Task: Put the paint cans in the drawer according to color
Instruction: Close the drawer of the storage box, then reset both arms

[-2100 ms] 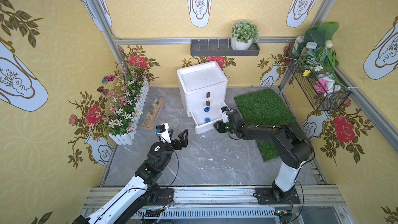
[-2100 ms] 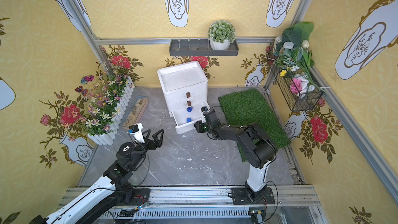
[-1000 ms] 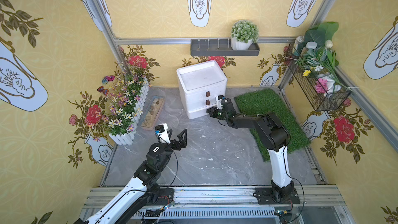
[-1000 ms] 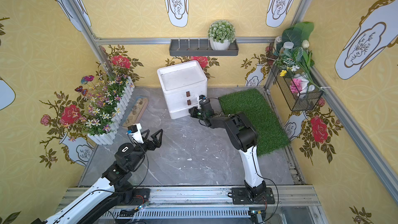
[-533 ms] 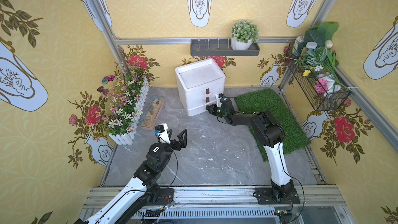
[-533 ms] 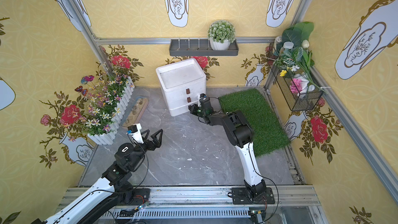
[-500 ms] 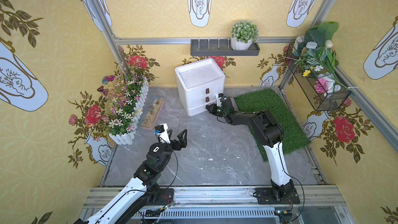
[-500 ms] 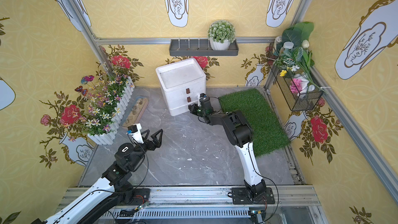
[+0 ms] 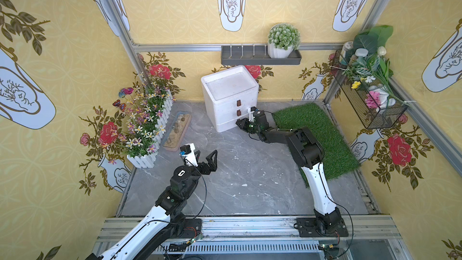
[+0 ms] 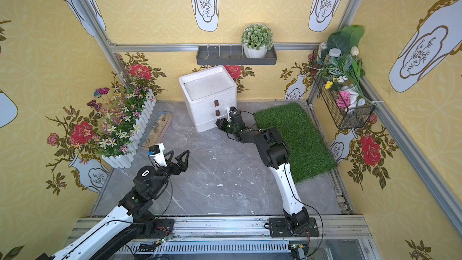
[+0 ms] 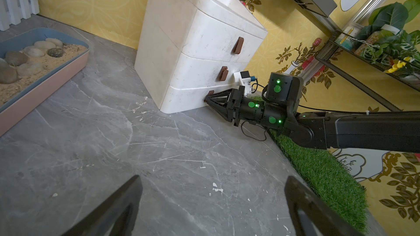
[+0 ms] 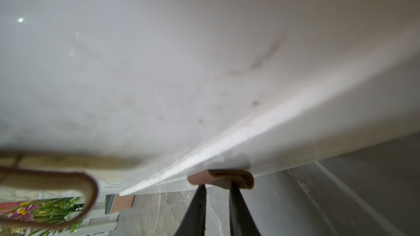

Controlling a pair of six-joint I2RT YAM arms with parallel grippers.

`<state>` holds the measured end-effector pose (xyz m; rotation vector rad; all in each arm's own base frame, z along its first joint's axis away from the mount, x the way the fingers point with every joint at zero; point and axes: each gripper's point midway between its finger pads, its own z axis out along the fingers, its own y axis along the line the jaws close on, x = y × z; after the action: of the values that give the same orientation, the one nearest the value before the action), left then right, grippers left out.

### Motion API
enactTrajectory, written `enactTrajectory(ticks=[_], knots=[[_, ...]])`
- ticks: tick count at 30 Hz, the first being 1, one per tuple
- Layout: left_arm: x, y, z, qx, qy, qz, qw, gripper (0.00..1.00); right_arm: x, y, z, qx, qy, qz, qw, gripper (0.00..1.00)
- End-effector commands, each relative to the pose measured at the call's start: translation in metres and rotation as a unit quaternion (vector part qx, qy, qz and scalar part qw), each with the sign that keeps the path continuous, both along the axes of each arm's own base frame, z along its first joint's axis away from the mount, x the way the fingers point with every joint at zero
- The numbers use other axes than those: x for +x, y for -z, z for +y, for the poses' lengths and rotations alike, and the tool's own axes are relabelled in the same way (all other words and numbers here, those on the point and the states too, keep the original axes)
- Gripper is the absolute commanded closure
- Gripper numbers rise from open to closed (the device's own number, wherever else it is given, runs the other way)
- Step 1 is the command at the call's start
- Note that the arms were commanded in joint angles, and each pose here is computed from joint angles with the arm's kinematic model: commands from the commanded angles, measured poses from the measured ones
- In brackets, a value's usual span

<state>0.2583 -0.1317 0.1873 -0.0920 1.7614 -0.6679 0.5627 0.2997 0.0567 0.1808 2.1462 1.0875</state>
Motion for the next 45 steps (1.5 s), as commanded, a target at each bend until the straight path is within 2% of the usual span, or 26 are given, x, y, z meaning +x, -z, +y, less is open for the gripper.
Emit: enactTrajectory(ticks=[1,5,9,14,19,22,25,27,28,32,35,37,38,41,45], knots=[[0.0,-0.006,-0.001,-0.006,0.001,-0.01,1.0,0.0,-0.003,-0.006,0.008,0.009,-0.022,-0.008,1.0,0.77],[0.001,-0.005,0.0,-0.006,0.0,-0.01,1.0,0.0,-0.009,-0.013,-0.001,0.006,-0.028,-0.026,0.999,0.75],[0.001,-0.005,0.001,-0.003,-0.003,-0.012,1.0,0.0,-0.032,-0.038,-0.015,-0.01,-0.041,-0.074,0.996,0.74],[0.0,-0.006,0.003,0.0,-0.007,-0.016,1.0,0.0,-0.085,-0.076,-0.056,-0.037,-0.033,-0.134,0.99,0.74],[-0.002,-0.009,0.005,0.0,-0.007,-0.023,1.0,0.0,-0.153,-0.118,-0.112,-0.102,0.012,-0.203,0.974,0.72],[-0.002,-0.009,0.005,0.004,-0.006,-0.028,1.0,0.0,-0.182,-0.14,-0.154,-0.157,0.078,-0.235,0.956,0.56],[0.0,-0.008,0.005,0.016,-0.009,-0.029,0.999,0.0,-0.205,-0.149,-0.202,-0.188,0.142,-0.246,0.94,0.3],[0.001,-0.008,0.006,0.028,-0.012,-0.028,0.999,0.0,-0.217,-0.148,-0.239,-0.213,0.193,-0.247,0.925,0.05],[0.002,-0.008,0.007,0.033,-0.014,-0.027,0.999,0.0,-0.223,-0.146,-0.254,-0.224,0.216,-0.248,0.917,0.0],[0.003,-0.009,0.01,0.049,-0.022,-0.032,0.998,0.0,-0.252,-0.136,-0.299,-0.272,0.285,-0.281,0.875,0.0],[0.004,-0.009,0.01,0.059,-0.021,-0.036,0.997,0.0,-0.266,-0.121,-0.312,-0.307,0.29,-0.31,0.852,0.0],[0.005,-0.011,0.01,0.066,-0.022,-0.038,0.997,0.0,-0.264,-0.122,-0.314,-0.308,0.281,-0.312,0.854,0.0],[0.005,-0.012,0.01,0.07,-0.021,-0.04,0.997,0.0,-0.264,-0.125,-0.314,-0.308,0.28,-0.327,0.849,0.0],[0.007,-0.016,0.009,0.082,-0.02,-0.039,0.996,0.0,-0.26,-0.118,-0.311,-0.331,0.254,-0.313,0.853,0.0],[0.006,-0.022,0.01,0.098,-0.02,-0.043,0.994,0.0,-0.278,-0.093,-0.31,-0.35,0.253,-0.325,0.841,0.0]])
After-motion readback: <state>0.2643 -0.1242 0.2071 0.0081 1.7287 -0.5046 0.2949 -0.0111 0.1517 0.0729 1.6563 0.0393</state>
